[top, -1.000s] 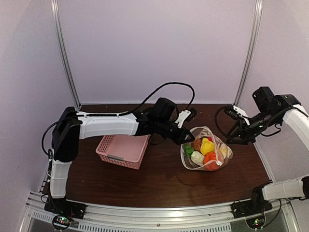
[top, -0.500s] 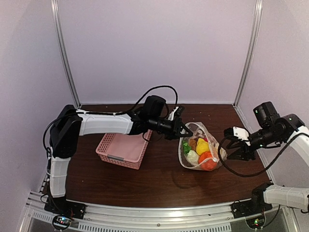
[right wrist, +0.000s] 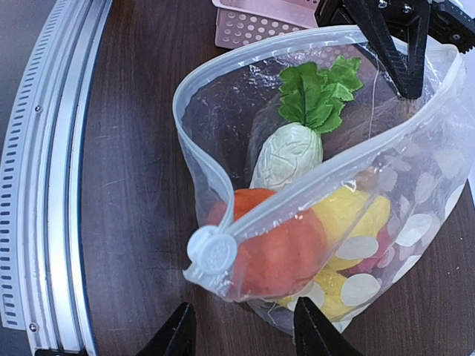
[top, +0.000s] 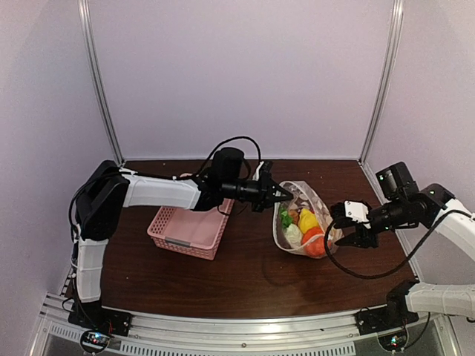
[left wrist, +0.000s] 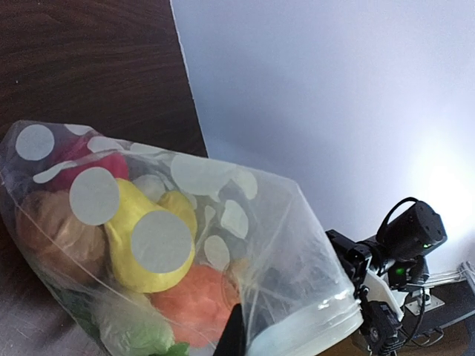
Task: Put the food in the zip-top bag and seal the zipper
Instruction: Pass from the left arm to the right
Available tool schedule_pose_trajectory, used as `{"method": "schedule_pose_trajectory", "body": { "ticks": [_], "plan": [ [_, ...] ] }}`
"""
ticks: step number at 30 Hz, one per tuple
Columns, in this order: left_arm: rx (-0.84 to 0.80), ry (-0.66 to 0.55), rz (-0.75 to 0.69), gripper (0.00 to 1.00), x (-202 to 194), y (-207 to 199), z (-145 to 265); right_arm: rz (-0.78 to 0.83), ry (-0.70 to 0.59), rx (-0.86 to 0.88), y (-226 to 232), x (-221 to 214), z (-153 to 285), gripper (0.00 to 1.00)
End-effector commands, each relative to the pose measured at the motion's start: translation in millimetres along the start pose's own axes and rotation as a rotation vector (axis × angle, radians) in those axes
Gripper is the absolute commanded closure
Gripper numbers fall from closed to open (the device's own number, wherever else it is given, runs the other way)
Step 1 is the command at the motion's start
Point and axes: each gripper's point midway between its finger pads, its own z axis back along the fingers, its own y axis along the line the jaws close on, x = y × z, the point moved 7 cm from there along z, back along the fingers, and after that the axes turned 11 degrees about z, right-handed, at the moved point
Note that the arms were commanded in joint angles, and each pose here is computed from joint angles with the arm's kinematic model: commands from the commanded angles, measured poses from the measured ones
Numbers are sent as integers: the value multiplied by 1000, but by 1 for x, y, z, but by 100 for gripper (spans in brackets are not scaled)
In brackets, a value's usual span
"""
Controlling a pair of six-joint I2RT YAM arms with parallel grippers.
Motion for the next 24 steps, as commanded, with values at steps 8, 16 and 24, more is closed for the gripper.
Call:
{"method": "schedule_pose_trajectory", "body": {
  "ticks": [8,16,24],
  "plan": [
    [-110,-28,5,100,6,-24,4,-22,-38,-116,-15,4,-11,53],
    [-109,-38,8,100,7,-21,6,-49,-4,-179,-21,0,-10,59],
    [-89,-44,2,100,9,-13,10,-94,50,-237,-21,-8,-7,85]
  ]
}}
